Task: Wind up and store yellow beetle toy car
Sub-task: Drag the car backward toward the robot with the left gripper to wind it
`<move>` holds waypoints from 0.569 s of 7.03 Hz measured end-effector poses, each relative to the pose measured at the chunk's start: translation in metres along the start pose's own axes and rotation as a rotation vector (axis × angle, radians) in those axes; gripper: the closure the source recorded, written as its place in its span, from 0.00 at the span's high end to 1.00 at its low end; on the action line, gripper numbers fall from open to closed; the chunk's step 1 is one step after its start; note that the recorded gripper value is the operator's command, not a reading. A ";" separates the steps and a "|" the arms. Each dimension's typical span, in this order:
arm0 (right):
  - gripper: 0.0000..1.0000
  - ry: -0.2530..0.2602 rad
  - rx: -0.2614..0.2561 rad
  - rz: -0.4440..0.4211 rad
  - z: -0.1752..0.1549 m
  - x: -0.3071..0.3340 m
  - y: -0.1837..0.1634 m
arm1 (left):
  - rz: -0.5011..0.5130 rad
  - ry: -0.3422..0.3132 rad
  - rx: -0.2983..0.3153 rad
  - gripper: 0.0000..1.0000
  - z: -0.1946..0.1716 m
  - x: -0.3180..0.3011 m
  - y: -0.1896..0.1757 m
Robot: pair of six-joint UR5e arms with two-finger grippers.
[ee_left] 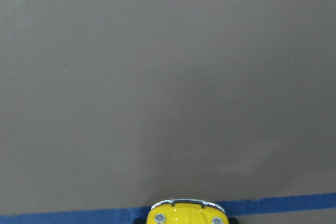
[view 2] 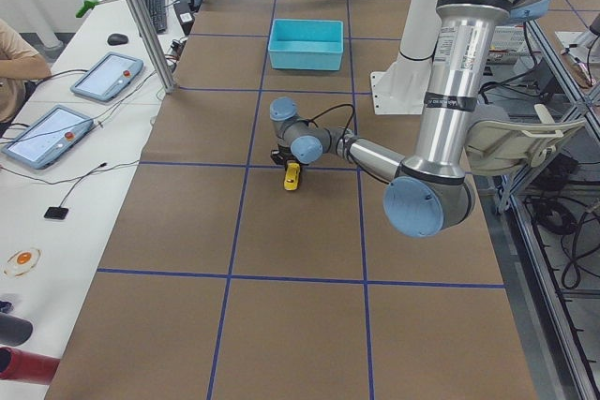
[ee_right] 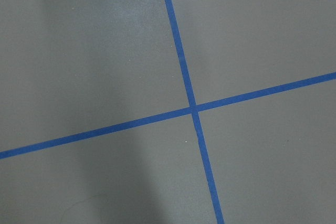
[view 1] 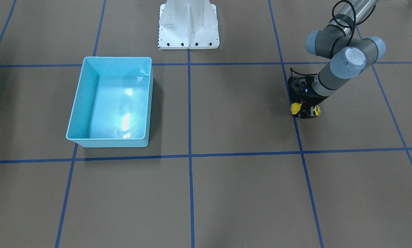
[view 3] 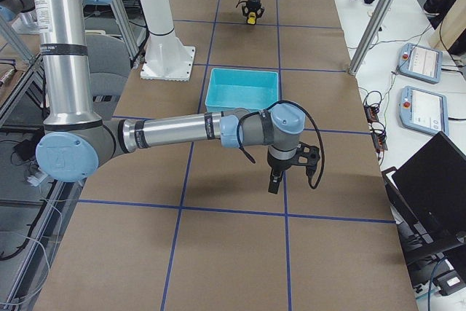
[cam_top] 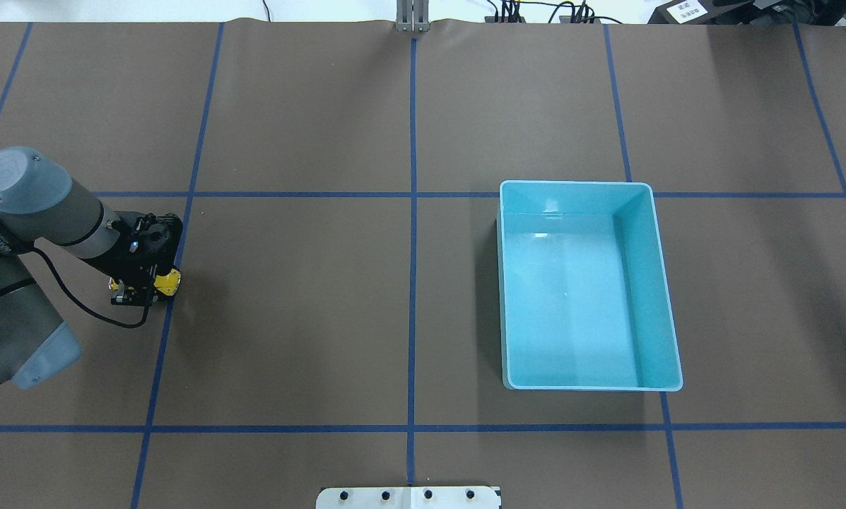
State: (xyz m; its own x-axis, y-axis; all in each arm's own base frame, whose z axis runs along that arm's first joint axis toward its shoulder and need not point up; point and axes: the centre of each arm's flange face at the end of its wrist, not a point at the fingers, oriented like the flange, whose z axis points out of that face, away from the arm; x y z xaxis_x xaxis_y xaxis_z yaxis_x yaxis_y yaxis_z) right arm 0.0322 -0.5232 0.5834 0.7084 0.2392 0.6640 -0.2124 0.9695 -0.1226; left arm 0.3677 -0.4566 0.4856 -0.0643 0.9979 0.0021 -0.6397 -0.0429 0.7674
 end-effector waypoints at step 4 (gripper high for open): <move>1.00 -0.001 -0.001 0.001 0.000 0.000 0.000 | 0.009 0.002 0.031 0.00 0.000 0.008 0.017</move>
State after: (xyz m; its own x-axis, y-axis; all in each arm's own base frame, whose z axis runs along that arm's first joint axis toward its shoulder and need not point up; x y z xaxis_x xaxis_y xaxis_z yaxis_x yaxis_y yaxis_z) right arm 0.0321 -0.5235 0.5835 0.7074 0.2404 0.6647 -0.2128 0.9692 -0.1240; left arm 0.3557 -0.4491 0.4986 -0.0715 0.9974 0.0080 -0.6148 -0.0503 0.7871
